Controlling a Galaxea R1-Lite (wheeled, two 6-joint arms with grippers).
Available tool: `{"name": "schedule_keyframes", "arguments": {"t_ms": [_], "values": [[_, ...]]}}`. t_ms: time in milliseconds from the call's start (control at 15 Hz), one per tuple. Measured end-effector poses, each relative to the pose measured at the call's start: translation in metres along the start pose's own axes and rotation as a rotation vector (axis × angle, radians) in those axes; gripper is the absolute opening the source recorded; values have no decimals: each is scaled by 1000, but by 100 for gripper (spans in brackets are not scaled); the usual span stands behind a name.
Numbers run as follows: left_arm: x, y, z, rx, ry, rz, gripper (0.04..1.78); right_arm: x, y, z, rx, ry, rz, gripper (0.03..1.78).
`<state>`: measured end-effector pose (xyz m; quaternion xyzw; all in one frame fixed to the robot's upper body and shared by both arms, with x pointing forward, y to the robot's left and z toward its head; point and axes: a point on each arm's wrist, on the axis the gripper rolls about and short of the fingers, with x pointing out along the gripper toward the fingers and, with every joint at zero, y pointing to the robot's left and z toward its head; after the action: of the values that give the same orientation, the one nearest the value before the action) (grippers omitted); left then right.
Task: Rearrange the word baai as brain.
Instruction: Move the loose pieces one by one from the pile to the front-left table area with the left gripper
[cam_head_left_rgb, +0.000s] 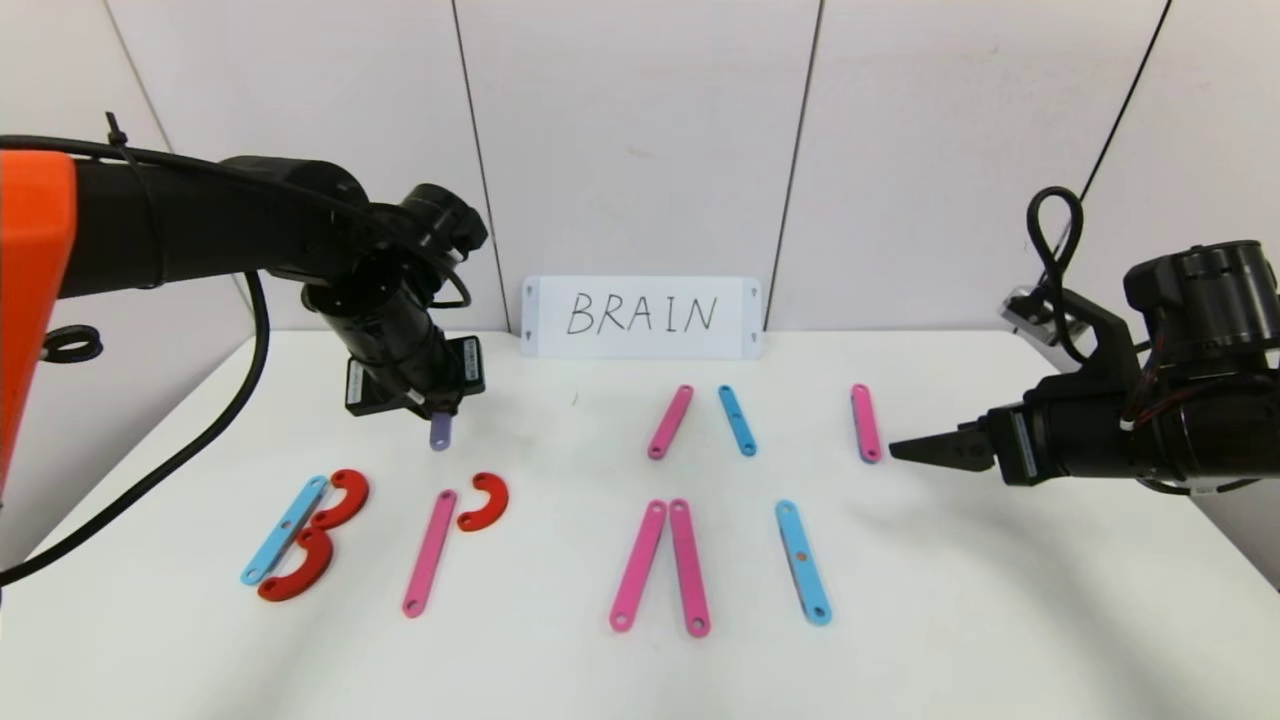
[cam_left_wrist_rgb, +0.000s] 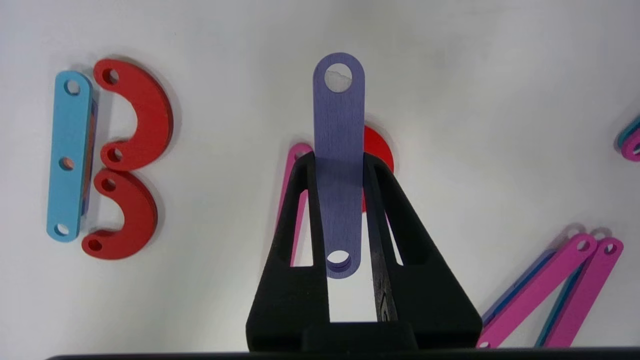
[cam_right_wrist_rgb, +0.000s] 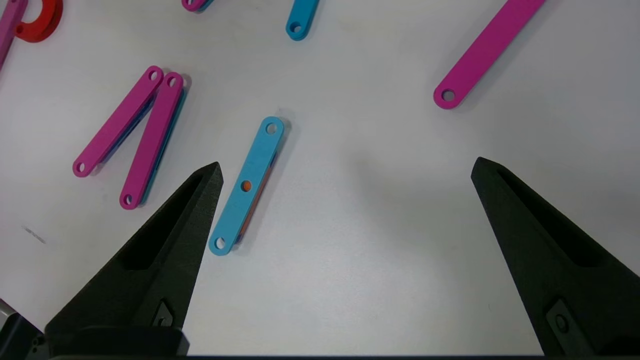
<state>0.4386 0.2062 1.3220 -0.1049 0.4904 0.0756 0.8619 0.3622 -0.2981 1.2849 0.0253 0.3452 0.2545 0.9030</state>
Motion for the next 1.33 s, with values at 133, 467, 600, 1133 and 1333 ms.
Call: {"name": "schedule_keyframes", "arguments": {"t_ms": [133,467,600,1133,1333], "values": [[-5,-2,-13,-6,18,3,28,0,0,0,1,1,-1,174],[5,-4,-42,-19,21,6,28,0,0,0,1,1,0,174],[10,-9,-57,-37,13,18,28,0,0,0,0,1,1,174],[23,-19,-100,-54,27,86,28,0,0,0,1,1,0,174],[31,-19,-104,-76,3,79,28,0,0,0,0,1,0,174]]}}
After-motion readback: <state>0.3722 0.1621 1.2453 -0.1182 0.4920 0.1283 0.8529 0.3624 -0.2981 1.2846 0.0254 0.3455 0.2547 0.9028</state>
